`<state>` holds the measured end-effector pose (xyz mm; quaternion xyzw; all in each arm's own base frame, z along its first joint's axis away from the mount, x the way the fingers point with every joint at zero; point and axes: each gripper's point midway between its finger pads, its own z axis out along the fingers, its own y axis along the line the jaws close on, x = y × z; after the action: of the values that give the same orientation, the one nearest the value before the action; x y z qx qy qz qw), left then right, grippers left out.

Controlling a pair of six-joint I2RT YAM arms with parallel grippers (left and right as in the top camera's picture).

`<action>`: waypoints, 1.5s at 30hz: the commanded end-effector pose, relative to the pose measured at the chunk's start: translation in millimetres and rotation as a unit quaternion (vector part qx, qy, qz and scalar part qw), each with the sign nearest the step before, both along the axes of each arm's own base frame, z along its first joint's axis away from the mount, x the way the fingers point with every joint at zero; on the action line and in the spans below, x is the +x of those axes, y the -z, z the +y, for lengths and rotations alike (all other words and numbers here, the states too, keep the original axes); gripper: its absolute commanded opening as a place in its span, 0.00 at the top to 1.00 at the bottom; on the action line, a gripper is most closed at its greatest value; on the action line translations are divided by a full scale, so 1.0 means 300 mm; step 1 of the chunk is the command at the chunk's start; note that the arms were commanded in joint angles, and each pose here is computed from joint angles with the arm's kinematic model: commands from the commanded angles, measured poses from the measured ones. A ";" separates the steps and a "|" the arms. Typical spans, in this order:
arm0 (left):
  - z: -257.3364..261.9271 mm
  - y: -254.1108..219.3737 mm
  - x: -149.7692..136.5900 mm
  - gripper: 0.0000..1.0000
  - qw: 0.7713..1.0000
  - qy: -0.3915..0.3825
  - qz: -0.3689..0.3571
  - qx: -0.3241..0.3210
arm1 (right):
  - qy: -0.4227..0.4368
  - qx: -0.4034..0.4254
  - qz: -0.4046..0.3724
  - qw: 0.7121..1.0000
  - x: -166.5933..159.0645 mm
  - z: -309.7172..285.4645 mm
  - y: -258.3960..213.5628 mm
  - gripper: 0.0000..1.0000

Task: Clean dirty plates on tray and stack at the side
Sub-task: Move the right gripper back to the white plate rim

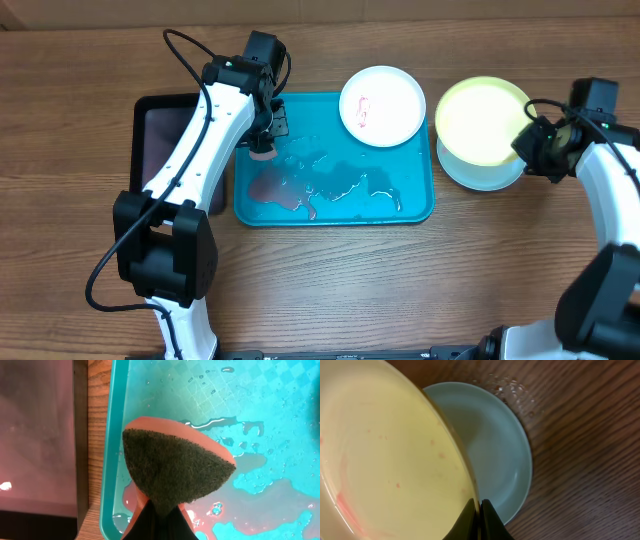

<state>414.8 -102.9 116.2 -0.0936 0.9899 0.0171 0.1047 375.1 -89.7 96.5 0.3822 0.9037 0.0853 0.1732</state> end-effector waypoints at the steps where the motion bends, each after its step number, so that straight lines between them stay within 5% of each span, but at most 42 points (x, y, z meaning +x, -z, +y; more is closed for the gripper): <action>1: 0.006 0.004 0.006 0.96 1.000 -0.004 0.000 0.003 | 0.008 0.006 0.035 0.999 -0.003 -0.039 0.101 0.96; 7: 0.006 0.004 0.006 0.96 1.000 -0.003 0.000 0.003 | 0.011 0.018 0.070 0.997 0.001 -0.050 0.232 0.96; 10: 0.006 0.004 0.006 0.96 1.000 -0.003 0.000 0.003 | 0.011 0.016 0.063 0.998 0.014 -0.054 0.228 0.69; 13: 0.006 0.004 0.005 0.96 1.000 -0.003 0.000 0.003 | 0.007 0.026 0.050 0.998 0.045 -0.048 0.177 0.62; 25: 0.005 0.004 0.009 0.96 1.000 -0.003 -0.002 0.002 | -0.098 0.042 -0.032 0.994 0.255 0.212 -0.184 0.59; 36: 0.002 0.003 0.008 0.96 1.000 -0.002 -0.002 0.002 | -0.110 0.017 0.040 0.993 0.249 0.537 0.061 0.73; 45: -0.001 0.004 0.008 0.96 1.000 -0.001 -0.002 0.002 | -0.129 0.010 0.083 0.988 0.228 0.597 0.198 0.75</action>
<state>415.4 -103.1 116.4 -0.0937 0.9898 0.0166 0.1060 444.0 89.4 47.4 0.2683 0.9548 0.0969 0.0839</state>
